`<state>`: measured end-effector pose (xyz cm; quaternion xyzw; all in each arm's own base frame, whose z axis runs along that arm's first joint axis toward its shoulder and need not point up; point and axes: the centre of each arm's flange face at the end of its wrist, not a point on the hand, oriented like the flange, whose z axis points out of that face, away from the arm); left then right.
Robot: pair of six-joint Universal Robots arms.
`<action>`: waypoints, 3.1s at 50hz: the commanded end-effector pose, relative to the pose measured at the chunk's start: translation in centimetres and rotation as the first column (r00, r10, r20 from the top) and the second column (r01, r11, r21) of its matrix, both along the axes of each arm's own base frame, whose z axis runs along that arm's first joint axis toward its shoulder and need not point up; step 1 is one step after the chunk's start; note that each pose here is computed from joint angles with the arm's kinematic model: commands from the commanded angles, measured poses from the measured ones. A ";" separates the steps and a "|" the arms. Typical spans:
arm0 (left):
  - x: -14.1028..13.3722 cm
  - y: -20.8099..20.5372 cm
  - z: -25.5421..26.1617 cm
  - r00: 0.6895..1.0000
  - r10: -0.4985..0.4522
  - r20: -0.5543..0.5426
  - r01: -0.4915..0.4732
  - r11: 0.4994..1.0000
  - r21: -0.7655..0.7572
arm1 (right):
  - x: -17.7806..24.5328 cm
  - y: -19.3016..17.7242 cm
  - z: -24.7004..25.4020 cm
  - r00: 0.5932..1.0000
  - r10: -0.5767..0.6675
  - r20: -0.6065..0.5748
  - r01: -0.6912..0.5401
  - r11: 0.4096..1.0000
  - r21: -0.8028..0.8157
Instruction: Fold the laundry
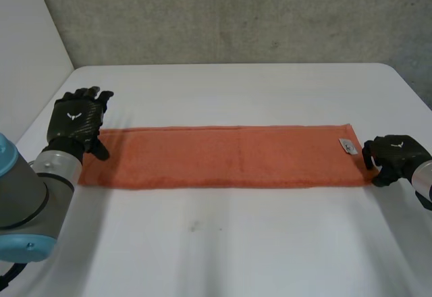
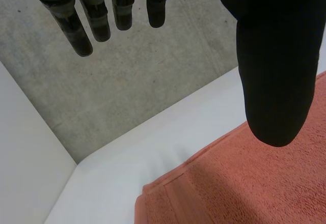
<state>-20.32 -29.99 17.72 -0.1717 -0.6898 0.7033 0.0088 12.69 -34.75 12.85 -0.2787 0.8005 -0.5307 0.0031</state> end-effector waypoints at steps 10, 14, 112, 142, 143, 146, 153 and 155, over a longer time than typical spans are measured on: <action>0.1 0.2 -0.2 1.000 0.000 0.002 0.000 1.000 0.009 | 0.0 -0.5 -0.5 1.000 0.003 0.002 -0.003 1.000 0.012; 0.1 0.3 -0.3 1.000 0.000 0.002 0.000 1.000 0.011 | 0.2 0.1 -0.5 1.000 0.014 0.008 -0.014 1.000 0.016; -0.6 1.0 0.7 1.000 -0.029 -0.005 0.029 0.999 -0.014 | 29.9 15.2 0.0 0.682 0.723 -0.113 -0.721 0.637 -0.273; -13.2 5.8 -2.9 0.920 -0.391 0.008 0.390 0.920 0.044 | 11.0 7.1 -0.3 0.973 0.184 0.138 -0.190 0.981 0.033; -13.2 5.8 -2.9 0.920 -0.391 0.008 0.390 0.920 0.044 | 11.0 7.1 -0.3 0.973 0.184 0.138 -0.190 0.981 0.033; -13.0 6.0 -3.4 0.922 -0.387 0.015 0.385 0.920 0.075 | 11.2 6.8 -1.8 0.971 0.207 0.120 -0.213 0.976 0.046; -11.0 6.5 -2.5 0.939 -0.342 0.023 0.337 0.935 0.111 | 12.3 4.2 1.2 0.970 0.240 0.026 -0.234 0.962 -0.143; -8.9 5.9 -1.5 0.967 -0.253 0.028 0.249 0.963 0.102 | 13.6 4.1 2.8 0.966 0.259 0.015 -0.251 0.948 -0.198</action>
